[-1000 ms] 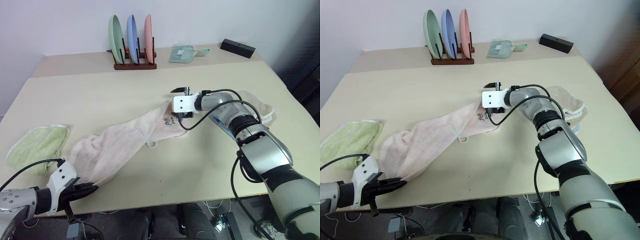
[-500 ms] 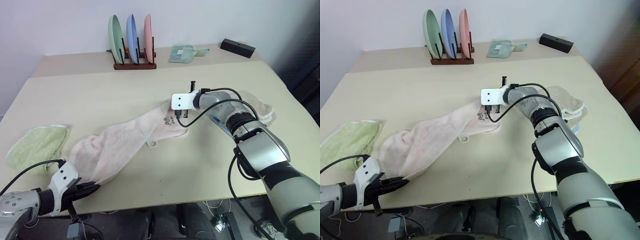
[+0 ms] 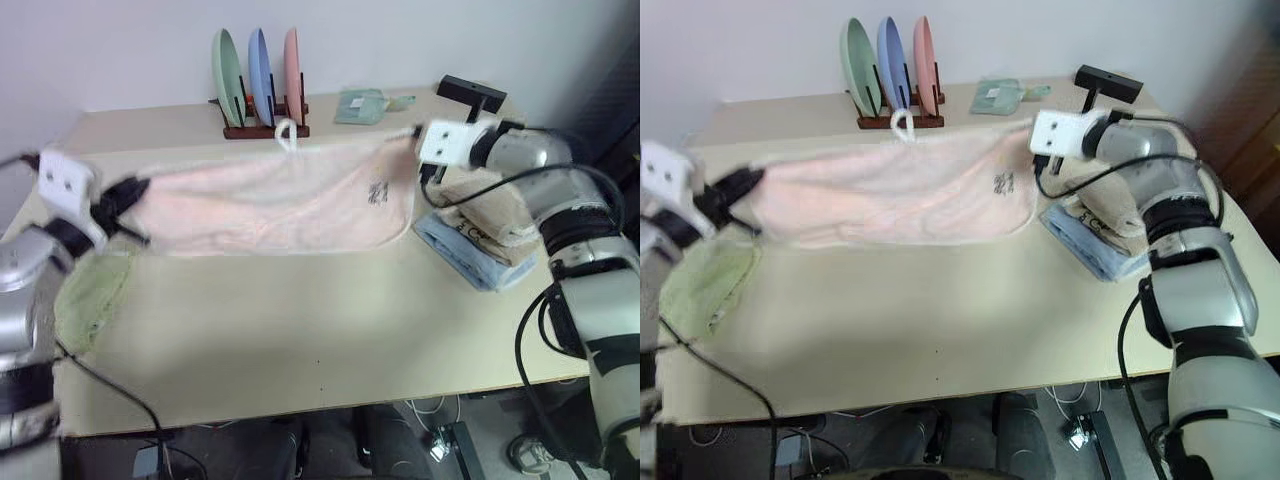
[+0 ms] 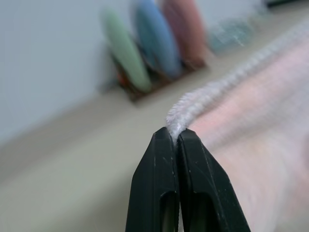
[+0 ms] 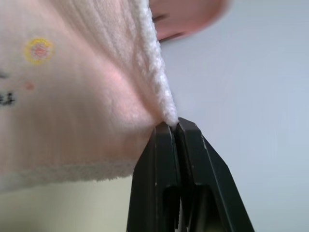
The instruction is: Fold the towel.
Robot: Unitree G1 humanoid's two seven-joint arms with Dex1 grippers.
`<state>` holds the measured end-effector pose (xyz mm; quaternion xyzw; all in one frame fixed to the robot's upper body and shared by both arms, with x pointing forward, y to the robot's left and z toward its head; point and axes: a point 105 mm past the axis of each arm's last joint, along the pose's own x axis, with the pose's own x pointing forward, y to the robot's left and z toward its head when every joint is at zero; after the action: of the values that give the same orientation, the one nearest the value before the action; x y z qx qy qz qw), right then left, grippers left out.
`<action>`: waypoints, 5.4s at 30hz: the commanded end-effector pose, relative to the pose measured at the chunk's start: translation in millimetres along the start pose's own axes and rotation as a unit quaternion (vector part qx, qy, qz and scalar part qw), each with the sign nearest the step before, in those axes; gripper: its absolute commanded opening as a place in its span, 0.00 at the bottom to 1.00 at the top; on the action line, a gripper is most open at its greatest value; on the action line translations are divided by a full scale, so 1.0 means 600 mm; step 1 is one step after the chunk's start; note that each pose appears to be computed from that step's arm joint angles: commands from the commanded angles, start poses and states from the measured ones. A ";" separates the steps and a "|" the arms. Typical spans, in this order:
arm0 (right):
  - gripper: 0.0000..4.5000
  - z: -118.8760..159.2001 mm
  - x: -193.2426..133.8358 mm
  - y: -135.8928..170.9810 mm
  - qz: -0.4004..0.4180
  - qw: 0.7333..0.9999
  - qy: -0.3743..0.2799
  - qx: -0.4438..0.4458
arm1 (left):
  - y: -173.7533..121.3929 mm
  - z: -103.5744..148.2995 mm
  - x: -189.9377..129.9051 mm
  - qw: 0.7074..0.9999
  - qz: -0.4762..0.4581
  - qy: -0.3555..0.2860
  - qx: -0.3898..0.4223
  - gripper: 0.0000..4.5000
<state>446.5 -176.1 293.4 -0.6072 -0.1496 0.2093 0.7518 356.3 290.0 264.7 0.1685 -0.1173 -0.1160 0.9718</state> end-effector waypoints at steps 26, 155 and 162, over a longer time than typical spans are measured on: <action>0.01 0.061 -0.308 0.232 0.424 0.852 -0.004 0.309 | -0.165 -0.118 -0.281 0.907 -0.293 0.270 -0.134 0.00; 0.96 0.040 -0.206 0.334 -0.021 0.401 0.129 0.907 | -0.386 -0.048 -0.108 0.869 -0.478 0.033 -0.121 0.95; 0.96 0.017 -0.163 0.341 -0.052 0.346 0.166 0.922 | -0.386 -0.055 -0.112 0.875 -0.467 0.037 -0.119 0.95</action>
<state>327.5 -176.1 109.1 0.4473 0.2210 0.0988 0.8610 261.7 108.5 130.3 0.0792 0.0506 -0.5599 0.8232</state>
